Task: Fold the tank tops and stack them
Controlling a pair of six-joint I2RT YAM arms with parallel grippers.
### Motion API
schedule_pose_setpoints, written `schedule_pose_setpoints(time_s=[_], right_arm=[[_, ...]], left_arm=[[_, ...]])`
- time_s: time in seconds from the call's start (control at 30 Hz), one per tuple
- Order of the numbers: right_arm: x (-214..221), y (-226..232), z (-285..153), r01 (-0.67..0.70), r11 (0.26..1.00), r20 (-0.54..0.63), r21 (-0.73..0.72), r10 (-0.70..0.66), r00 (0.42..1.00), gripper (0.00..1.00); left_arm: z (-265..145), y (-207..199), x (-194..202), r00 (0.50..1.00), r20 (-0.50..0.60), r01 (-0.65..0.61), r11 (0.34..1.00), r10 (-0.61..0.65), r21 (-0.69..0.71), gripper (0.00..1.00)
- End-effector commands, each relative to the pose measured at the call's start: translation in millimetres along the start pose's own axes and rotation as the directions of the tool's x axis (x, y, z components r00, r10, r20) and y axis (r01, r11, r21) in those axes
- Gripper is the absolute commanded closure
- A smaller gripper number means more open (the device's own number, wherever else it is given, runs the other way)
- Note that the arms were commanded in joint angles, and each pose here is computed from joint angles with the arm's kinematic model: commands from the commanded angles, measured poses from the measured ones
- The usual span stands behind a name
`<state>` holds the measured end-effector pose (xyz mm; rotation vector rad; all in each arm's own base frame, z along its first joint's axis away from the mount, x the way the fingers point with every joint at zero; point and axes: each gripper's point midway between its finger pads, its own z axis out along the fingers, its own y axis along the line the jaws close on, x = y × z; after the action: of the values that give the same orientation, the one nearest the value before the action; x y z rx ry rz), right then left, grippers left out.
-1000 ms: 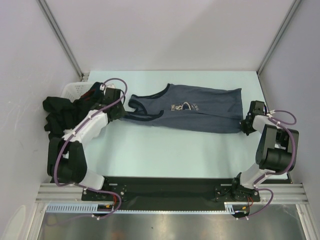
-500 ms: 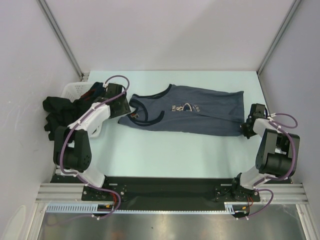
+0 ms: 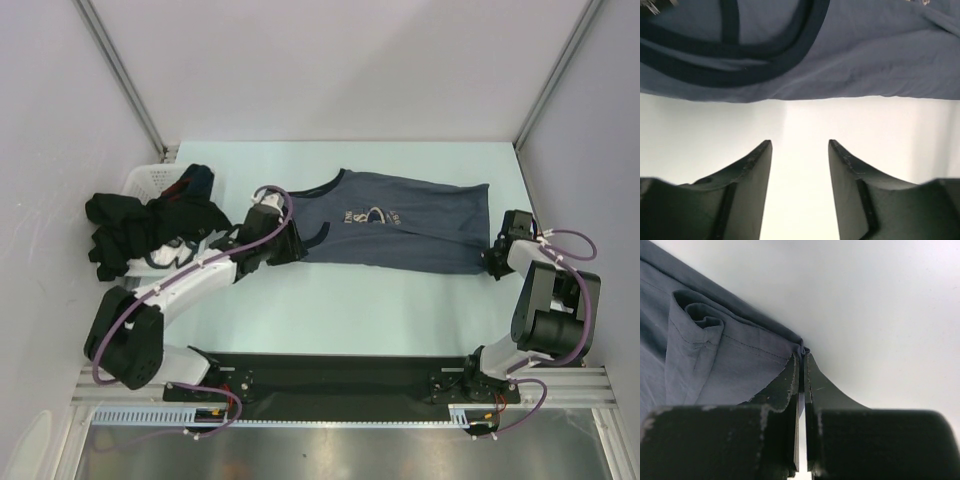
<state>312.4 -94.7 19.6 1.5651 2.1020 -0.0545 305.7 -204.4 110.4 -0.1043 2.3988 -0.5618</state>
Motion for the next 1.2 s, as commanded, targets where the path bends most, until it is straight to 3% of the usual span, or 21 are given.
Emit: schedule_pose_setpoints(time_s=[0.0, 0.3, 0.53, 0.77, 1.0, 1.1, 1.13, 1.17], right_arm=[[-0.7, -10.7, -4.6, -0.009, 1.0, 0.01, 0.021, 0.009, 1.0, 1.0], [0.5, -10.2, -4.9, -0.02, 1.0, 0.007, 0.015, 0.02, 1.0, 1.0], [1.0, -9.4, -7.1, -0.027, 1.0, 0.005, 0.008, 0.027, 1.0, 1.0], [1.4, -9.9, -9.2, -0.043, 0.999, 0.012, -0.001, 0.043, 0.999, 1.0], [5.6, -9.6, -11.1, -0.046, 0.999, 0.009, -0.004, 0.046, 0.999, 1.0], [5.6, -8.4, -13.3, -0.045, 0.999, 0.012, -0.006, 0.045, 0.999, 1.0], [5.2, -8.9, -13.8, -0.044, 0.999, 0.014, -0.003, 0.045, 0.999, 1.0], [3.7, -8.3, -14.8, -0.045, 0.999, 0.02, -0.003, 0.045, 0.999, 1.0]], left_arm=[[14.5, -35.1, 0.6, 0.992, 0.01, 0.124, 0.98, -0.127, 0.152, 0.45], [64.5, -54.2, 26.6, 0.94, -0.033, 0.34, 0.928, -0.339, 0.15, 0.38], [94.1, -45.0, 41.2, 0.882, -0.059, 0.47, 0.881, -0.468, 0.053, 0.43], [101.9, -5.8, 34.9, 0.823, 0.092, 0.568, 0.804, -0.561, -0.176, 0.5], [106.9, 4.4, 39.9, 0.79, 0.125, 0.601, 0.717, -0.601, -0.353, 0.54], [111.9, 4.8, 43.8, 0.793, 0.114, 0.593, 0.716, -0.599, -0.367, 0.77], [112.2, 5.9, 43.8, 0.794, 0.118, 0.593, 0.716, -0.597, -0.368, 0.94], [110.5, 7.9, 43.9, 0.793, 0.125, 0.595, 0.713, -0.596, -0.371, 1.0]])
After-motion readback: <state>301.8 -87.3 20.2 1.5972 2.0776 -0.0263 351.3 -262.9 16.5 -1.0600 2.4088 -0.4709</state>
